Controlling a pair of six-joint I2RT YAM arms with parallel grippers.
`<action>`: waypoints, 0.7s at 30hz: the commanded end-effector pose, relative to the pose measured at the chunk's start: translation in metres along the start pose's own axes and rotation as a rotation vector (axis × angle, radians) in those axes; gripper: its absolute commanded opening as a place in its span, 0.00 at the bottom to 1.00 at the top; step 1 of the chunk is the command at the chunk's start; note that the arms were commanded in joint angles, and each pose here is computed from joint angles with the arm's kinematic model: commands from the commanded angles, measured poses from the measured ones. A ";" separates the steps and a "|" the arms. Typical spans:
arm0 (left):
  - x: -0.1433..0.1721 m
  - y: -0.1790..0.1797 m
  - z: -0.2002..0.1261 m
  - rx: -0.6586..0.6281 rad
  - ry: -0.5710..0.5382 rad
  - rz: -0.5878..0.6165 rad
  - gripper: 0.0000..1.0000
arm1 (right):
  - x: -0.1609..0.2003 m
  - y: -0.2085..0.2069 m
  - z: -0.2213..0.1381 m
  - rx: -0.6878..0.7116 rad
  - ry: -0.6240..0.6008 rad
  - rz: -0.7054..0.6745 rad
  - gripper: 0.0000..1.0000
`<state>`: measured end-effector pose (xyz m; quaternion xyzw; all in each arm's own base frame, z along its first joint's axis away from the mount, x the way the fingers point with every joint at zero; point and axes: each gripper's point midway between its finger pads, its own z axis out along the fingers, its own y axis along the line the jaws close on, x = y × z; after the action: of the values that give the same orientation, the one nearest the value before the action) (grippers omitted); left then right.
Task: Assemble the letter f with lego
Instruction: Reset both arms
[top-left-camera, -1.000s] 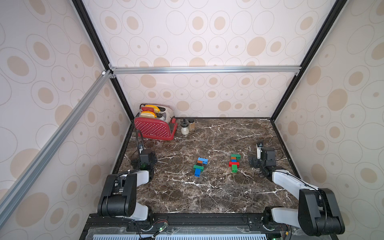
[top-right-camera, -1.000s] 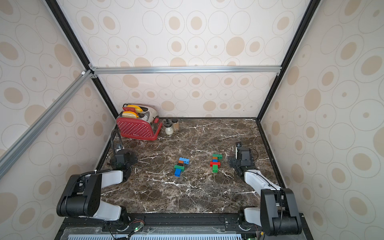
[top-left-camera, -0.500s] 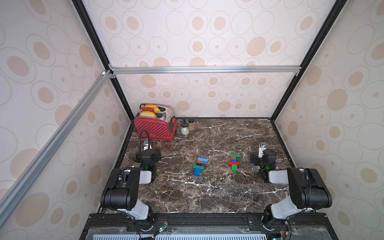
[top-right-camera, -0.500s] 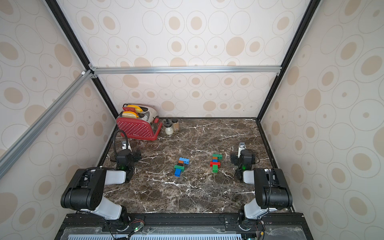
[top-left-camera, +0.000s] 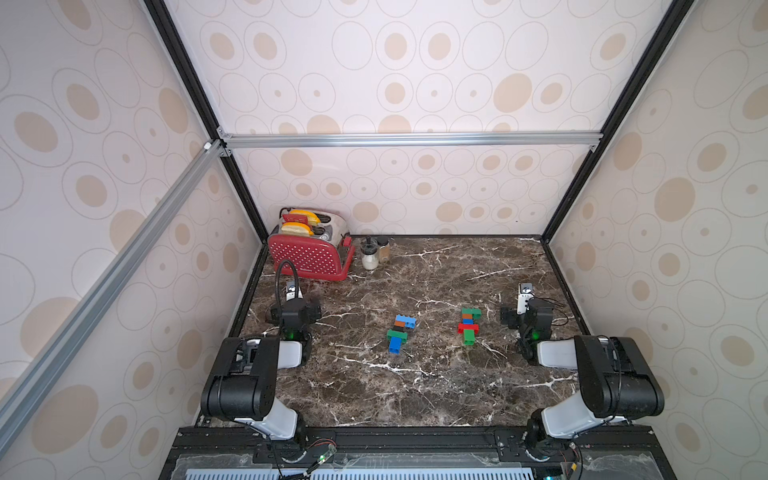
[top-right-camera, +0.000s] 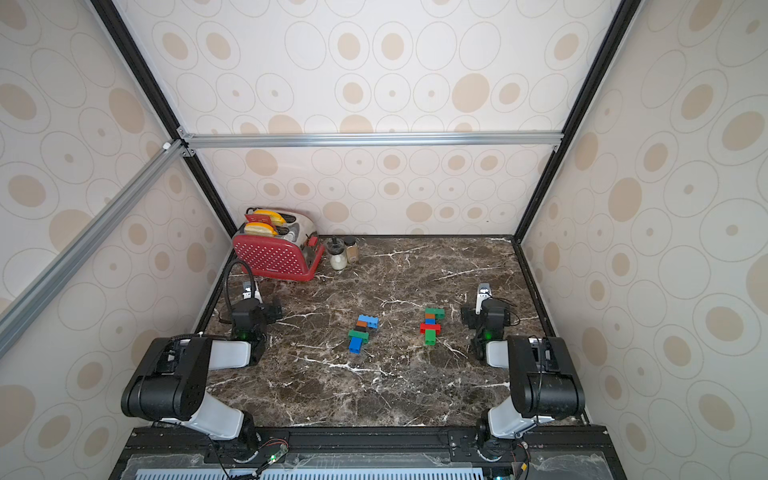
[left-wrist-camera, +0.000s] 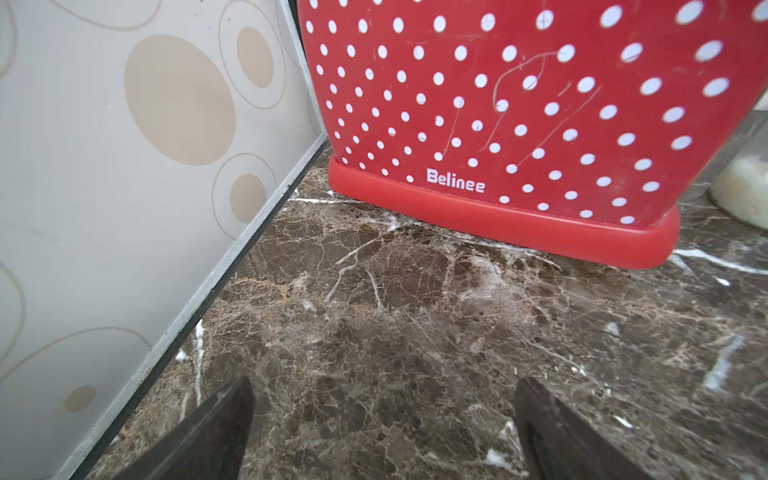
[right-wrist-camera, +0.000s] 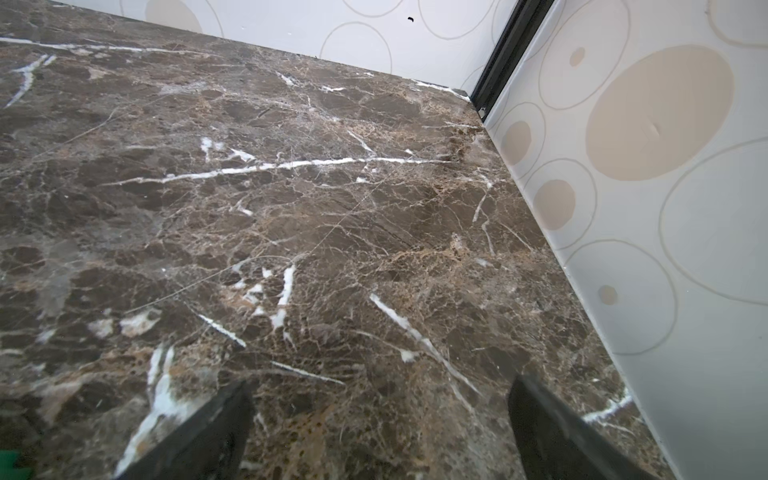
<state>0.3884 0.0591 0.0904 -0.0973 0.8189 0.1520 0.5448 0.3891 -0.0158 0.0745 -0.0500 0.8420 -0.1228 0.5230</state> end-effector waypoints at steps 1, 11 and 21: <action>-0.011 -0.001 -0.001 0.000 -0.037 0.007 0.99 | -0.011 -0.001 0.000 0.001 -0.033 0.002 1.00; -0.007 0.007 -0.002 -0.045 -0.030 -0.004 0.99 | -0.012 -0.001 0.000 0.001 -0.035 0.003 1.00; -0.010 0.004 -0.002 -0.028 -0.038 -0.001 0.99 | -0.012 -0.001 0.000 0.002 -0.034 0.003 1.00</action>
<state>0.3814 0.0653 0.0908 -0.1108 0.8119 0.1663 0.5486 0.3892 -0.0157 0.0747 -0.0502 0.8418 -0.1227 0.5233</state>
